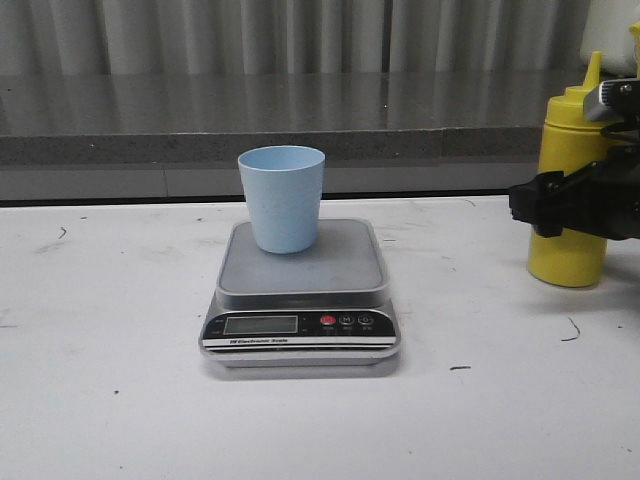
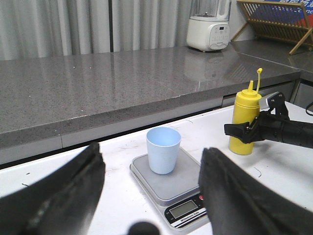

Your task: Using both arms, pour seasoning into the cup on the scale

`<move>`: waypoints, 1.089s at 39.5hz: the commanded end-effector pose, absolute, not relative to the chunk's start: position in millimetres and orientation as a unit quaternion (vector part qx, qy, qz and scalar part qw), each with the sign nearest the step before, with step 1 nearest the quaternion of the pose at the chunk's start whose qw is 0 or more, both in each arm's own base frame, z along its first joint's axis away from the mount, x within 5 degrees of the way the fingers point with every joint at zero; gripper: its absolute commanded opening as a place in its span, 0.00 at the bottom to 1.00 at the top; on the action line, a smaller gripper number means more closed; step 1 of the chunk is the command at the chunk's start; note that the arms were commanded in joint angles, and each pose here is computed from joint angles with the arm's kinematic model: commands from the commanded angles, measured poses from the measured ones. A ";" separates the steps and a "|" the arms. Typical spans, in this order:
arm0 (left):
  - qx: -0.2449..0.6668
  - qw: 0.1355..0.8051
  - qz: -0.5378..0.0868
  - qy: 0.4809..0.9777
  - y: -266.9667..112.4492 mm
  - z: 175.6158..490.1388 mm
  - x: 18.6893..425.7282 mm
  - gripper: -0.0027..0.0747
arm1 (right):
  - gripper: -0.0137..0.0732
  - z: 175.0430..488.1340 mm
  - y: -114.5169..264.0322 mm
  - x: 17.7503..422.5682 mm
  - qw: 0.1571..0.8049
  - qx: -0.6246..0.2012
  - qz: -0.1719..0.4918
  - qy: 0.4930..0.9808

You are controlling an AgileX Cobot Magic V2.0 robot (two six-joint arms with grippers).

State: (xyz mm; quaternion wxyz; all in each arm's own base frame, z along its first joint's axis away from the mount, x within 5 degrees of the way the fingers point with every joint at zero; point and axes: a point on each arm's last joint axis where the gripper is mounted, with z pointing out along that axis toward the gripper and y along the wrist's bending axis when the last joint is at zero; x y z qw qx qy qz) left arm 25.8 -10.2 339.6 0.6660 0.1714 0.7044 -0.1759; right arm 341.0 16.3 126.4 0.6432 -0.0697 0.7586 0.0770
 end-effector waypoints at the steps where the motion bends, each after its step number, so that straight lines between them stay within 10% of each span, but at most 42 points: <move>1: 0.165 0.692 -0.194 0.675 -11.6 354.2 26.2 0.58 | 0.83 155.2 16.7 339.5 0.698 -0.067 0.080 0.709; 43: 0.165 0.692 -0.194 0.675 -11.6 354.2 26.2 0.58 | 0.82 196.9 7.2 184.3 0.575 0.043 0.077 0.813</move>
